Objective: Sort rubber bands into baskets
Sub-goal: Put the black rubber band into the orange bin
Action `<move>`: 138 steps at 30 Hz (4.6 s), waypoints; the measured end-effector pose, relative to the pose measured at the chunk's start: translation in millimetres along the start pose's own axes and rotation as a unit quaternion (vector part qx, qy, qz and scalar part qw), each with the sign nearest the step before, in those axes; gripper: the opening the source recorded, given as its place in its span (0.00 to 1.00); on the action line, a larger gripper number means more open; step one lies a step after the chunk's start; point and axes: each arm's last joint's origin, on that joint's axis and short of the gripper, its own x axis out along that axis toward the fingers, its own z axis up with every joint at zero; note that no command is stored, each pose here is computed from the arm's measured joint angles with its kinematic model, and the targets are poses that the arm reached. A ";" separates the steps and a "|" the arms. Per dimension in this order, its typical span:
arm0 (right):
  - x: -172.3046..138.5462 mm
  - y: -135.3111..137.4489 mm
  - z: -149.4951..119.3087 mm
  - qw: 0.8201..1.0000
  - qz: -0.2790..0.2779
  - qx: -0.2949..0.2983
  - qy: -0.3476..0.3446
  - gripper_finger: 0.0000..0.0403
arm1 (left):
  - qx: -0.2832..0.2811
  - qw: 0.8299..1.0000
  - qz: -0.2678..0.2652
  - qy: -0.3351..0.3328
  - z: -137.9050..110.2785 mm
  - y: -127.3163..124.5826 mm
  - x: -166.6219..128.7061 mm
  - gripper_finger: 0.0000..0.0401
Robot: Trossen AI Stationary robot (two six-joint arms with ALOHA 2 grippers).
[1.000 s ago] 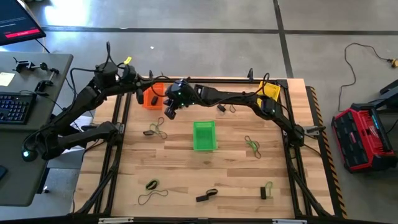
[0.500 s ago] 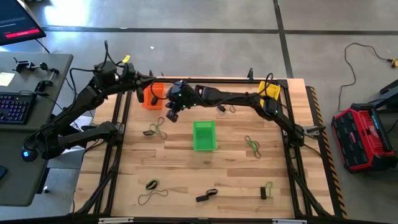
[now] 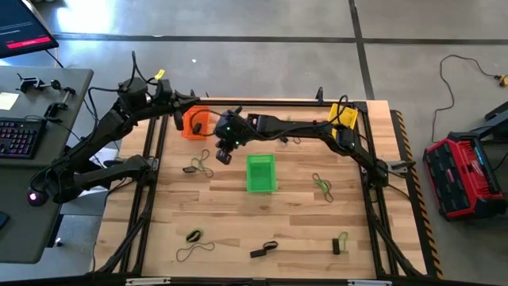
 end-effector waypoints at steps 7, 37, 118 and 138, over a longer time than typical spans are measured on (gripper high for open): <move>-47.1 17.2 -7.9 0.995 -0.011 -0.031 0.093 0.00 | -0.004 1.000 -0.002 0.000 0.0 -0.1 0.0 0.00; -163.6 226.0 -114.2 0.941 0.056 -0.087 0.323 0.00 | -0.010 1.000 -0.024 0.005 -1.1 -1.8 0.4 0.00; -50.8 264.4 -257.4 0.965 0.013 -0.157 0.207 0.02 | 0.076 0.970 -0.207 0.103 -28.6 -119.1 30.7 0.00; -94.2 159.0 -142.7 0.987 -0.062 -0.065 0.131 0.00 | 0.016 0.988 -0.137 0.070 -19.4 -101.3 37.2 0.00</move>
